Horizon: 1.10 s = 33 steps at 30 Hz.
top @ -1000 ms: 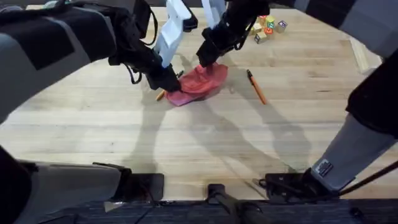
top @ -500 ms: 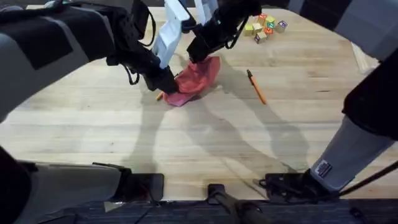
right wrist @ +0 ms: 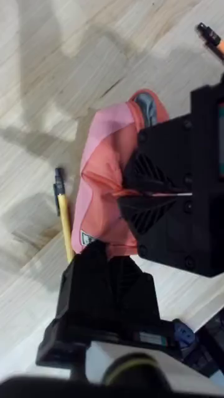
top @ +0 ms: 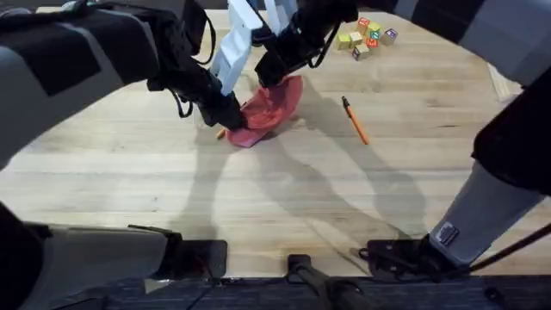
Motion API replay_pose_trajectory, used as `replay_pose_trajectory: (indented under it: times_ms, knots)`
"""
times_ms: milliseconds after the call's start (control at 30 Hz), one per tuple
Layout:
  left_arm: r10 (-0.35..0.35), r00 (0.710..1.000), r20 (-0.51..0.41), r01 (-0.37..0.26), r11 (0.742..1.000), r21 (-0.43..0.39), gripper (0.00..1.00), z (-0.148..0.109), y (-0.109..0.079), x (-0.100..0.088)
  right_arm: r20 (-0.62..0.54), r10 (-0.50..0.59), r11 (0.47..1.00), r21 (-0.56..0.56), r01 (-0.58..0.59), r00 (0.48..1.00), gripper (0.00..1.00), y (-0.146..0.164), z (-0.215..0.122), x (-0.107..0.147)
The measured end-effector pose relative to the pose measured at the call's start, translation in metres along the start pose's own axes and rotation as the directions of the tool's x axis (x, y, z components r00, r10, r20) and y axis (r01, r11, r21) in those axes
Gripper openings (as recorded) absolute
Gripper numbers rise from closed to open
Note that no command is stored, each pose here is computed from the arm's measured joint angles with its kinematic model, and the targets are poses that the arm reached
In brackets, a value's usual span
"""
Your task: Unzip the bag, pick up the pens from the table one at a time and place them inside, then zip the bag closed.
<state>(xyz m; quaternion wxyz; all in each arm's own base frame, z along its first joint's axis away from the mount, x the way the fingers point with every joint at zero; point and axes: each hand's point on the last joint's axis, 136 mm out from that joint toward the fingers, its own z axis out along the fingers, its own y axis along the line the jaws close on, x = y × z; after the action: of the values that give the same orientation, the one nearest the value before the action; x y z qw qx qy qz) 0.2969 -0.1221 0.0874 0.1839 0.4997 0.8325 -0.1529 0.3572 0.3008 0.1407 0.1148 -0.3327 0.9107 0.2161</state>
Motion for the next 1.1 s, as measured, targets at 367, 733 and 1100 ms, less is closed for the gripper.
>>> replay_pose_trajectory:
  times_ms: [367,733,1100]
  knots:
    - [0.028,0.998,0.048,-0.027,0.999,-0.019,0.042,0.001,0.005,-0.012,0.019,0.147,0.989,-0.024,-0.146,0.989,0.033,-0.037,-0.035,0.01]
    - [0.081,0.983,0.162,-0.089,0.995,0.038,0.042,0.002,-0.01,-0.04,0.247,0.299,0.941,0.082,-0.327,0.922,0.398,-0.098,-0.161,0.03]
    - [0.077,0.984,0.161,-0.084,0.996,0.039,0.042,0.002,-0.01,-0.039,0.231,0.365,0.916,0.086,-0.393,0.902,0.997,-0.112,-0.169,0.047]
